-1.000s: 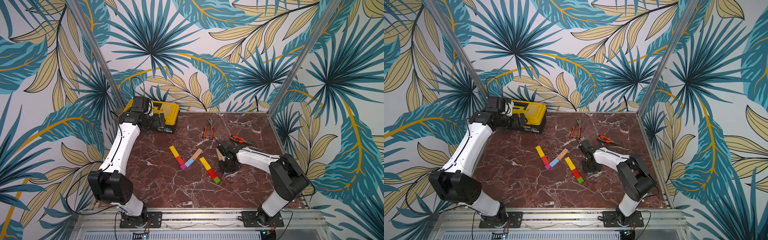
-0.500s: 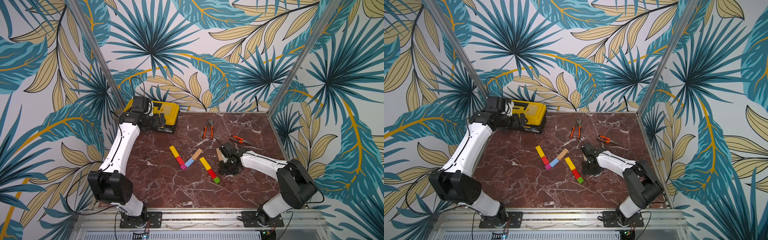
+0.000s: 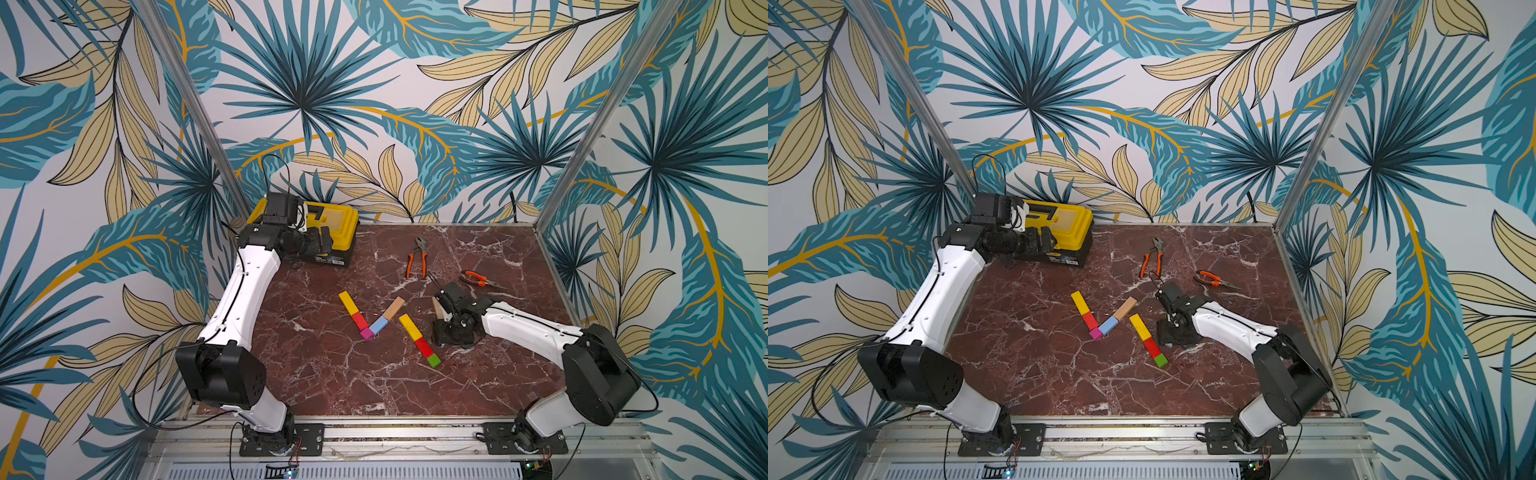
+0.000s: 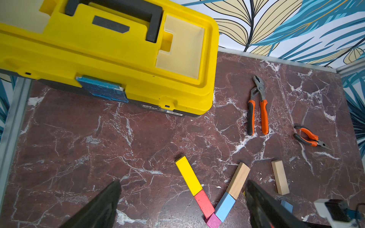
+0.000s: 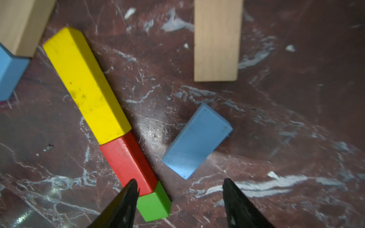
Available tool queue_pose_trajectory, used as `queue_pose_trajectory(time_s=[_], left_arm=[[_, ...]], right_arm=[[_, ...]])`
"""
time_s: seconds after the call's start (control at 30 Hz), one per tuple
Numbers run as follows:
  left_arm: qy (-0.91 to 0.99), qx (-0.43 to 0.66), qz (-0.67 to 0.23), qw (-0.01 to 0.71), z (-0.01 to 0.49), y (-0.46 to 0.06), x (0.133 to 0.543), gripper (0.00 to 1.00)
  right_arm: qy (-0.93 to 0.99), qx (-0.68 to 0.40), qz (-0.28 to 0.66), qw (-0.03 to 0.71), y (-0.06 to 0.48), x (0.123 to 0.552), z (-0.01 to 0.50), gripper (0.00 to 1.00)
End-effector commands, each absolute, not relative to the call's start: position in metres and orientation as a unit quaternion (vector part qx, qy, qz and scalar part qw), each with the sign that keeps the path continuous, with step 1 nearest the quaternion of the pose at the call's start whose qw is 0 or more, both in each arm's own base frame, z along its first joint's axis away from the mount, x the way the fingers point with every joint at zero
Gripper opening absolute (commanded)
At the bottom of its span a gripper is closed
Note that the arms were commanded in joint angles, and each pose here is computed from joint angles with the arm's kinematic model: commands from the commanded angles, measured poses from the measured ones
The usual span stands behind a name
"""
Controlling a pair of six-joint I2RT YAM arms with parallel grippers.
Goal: Assemble the letter v with building blocks
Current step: Adjust the building block at the center of the board.
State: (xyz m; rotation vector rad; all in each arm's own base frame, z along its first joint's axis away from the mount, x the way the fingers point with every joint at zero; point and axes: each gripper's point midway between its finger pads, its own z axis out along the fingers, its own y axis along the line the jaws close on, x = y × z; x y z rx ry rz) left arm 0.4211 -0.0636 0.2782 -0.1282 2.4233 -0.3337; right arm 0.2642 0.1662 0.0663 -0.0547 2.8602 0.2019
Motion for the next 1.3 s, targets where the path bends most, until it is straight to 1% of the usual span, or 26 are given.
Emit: queue_pose_trajectory(time_s=[0.0,0.13,0.27,0.37,0.5,0.6,0.87,1.03,1.27], left_arm=[[0.928,-0.004,-0.144,0.343,0.282,-0.096,0.419,0.99],[0.927,0.071,-0.145,0.338,0.279,-0.152,0.412,0.99],[0.923,0.153,-0.122,0.332,0.269,-0.209,0.399,0.99],[0.919,0.203,-0.139,0.307,0.252,-0.253,0.386,0.98],[0.914,0.268,-0.137,0.271,0.220,-0.309,0.363,0.98],[0.910,0.303,-0.135,0.249,0.200,-0.340,0.346,0.96],[0.899,0.362,-0.143,0.201,0.160,-0.397,0.310,0.82],[0.892,0.388,-0.157,0.171,0.140,-0.428,0.288,0.80],[0.899,0.389,-0.160,0.122,0.104,-0.438,0.273,0.81]], right_arm=[[0.985,0.037,0.026,0.167,0.128,0.261,0.080,0.77],[0.975,0.120,0.031,0.185,0.089,0.266,0.084,0.84],[0.963,0.190,0.070,0.180,0.059,0.274,0.081,0.87],[0.958,0.210,0.074,0.180,0.042,0.281,0.081,0.88],[0.953,0.233,0.087,0.175,0.027,0.289,0.076,0.88],[0.949,0.245,0.093,0.173,0.018,0.292,0.075,0.88],[0.941,0.280,0.111,0.157,-0.003,0.285,0.063,0.89],[0.941,0.281,0.106,0.156,-0.008,0.282,0.060,0.89],[0.943,0.274,0.108,0.154,-0.008,0.283,0.060,0.90]])
